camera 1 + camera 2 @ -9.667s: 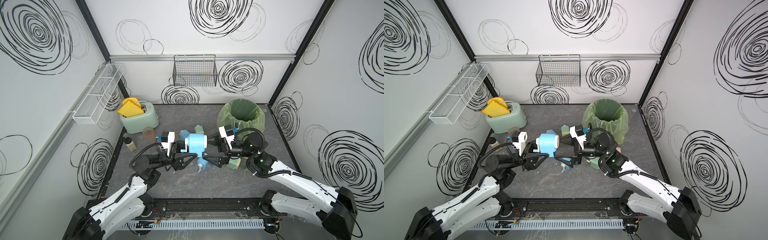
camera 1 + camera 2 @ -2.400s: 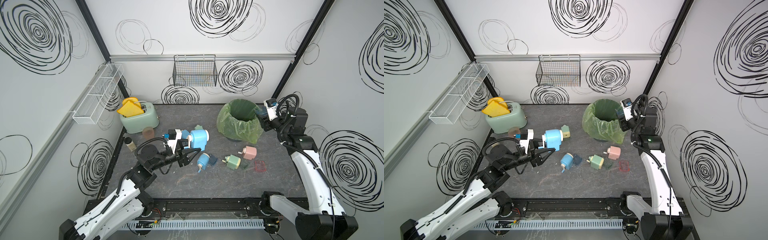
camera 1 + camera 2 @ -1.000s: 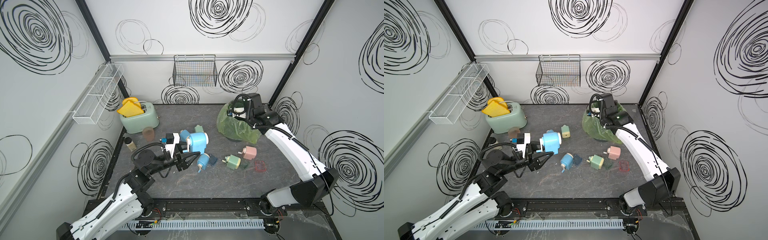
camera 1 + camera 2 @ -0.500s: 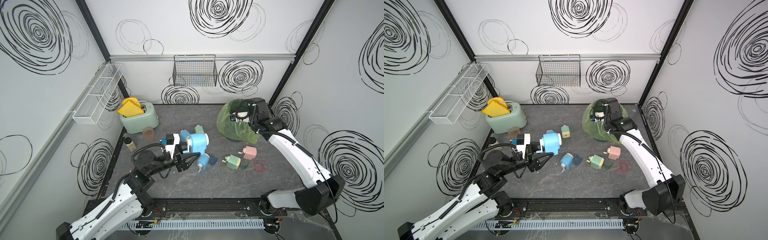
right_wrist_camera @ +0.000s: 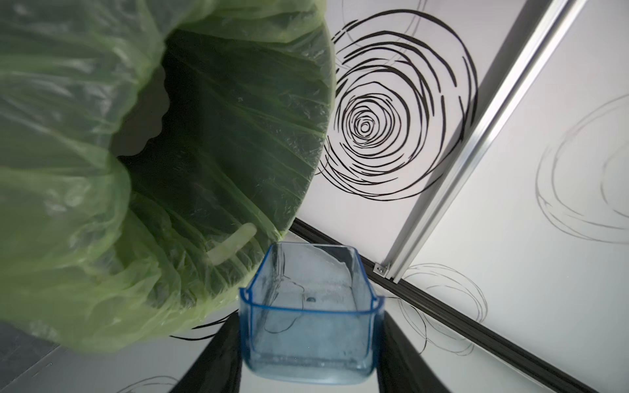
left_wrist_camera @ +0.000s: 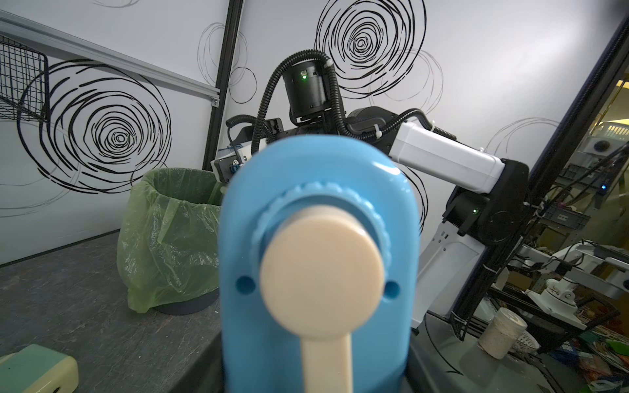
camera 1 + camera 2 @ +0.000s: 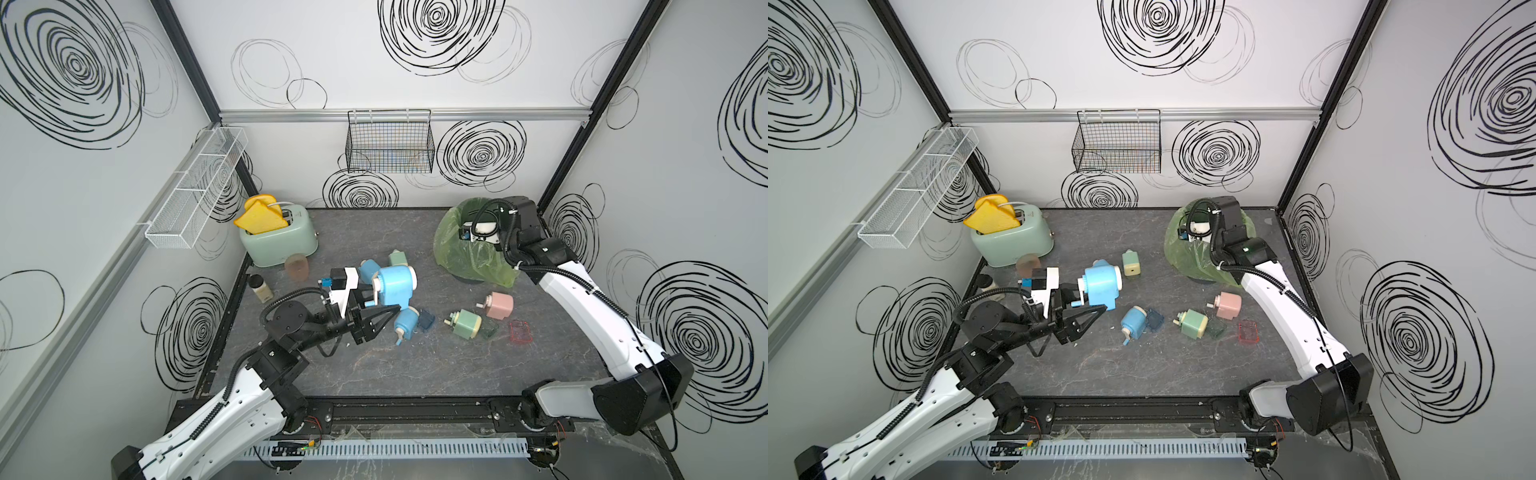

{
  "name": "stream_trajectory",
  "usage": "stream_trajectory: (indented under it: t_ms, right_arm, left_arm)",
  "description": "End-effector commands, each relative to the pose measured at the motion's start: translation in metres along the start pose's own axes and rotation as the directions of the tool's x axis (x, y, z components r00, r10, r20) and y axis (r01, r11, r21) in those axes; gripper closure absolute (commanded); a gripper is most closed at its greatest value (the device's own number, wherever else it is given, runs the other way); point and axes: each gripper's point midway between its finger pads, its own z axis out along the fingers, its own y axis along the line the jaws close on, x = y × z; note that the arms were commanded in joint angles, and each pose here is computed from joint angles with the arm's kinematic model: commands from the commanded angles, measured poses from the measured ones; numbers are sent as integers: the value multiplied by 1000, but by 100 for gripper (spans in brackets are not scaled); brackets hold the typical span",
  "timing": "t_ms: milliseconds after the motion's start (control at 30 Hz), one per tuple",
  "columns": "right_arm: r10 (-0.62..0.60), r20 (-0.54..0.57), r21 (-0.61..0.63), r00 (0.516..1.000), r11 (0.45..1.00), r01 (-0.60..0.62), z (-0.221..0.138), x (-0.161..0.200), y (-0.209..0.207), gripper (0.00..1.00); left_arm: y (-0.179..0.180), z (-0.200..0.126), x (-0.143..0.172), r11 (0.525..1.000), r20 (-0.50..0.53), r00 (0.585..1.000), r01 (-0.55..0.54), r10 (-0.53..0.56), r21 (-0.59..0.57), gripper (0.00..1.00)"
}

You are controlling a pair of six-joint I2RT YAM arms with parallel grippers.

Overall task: Take out the pencil sharpener tray and clean the shavings
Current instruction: Pour the shavings into the trash bin, then place the container at the center of the board.

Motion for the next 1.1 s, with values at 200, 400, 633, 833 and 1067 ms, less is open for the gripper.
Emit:
stream_trajectory:
  t_ms: [200,400,633,833,1067]
  right_arm:
    - [523,289,-162,802,852,-497,-28,-14,-12,97]
    - [724,257,-232,640,690,-686,-22,2,0,96]
    - [839,433,-406,329,507,-760,-55,-9,-2,95]
    - [844,535,-627,44,430,-649,-117,-29,5,95]
    - [849,513,-789,-126,408,-460,-173,-47,17,96]
  left_arm:
    - [-5,3,-22,998,58,997,-50,49,24,75]
    - [-2,12,-29,999,72,997,-25,22,43,74]
    - [-15,18,-49,987,142,990,-17,-6,158,74]
    - [-41,14,-69,949,190,981,-90,33,303,74]
    - [-46,17,-77,920,180,983,-106,39,378,75]
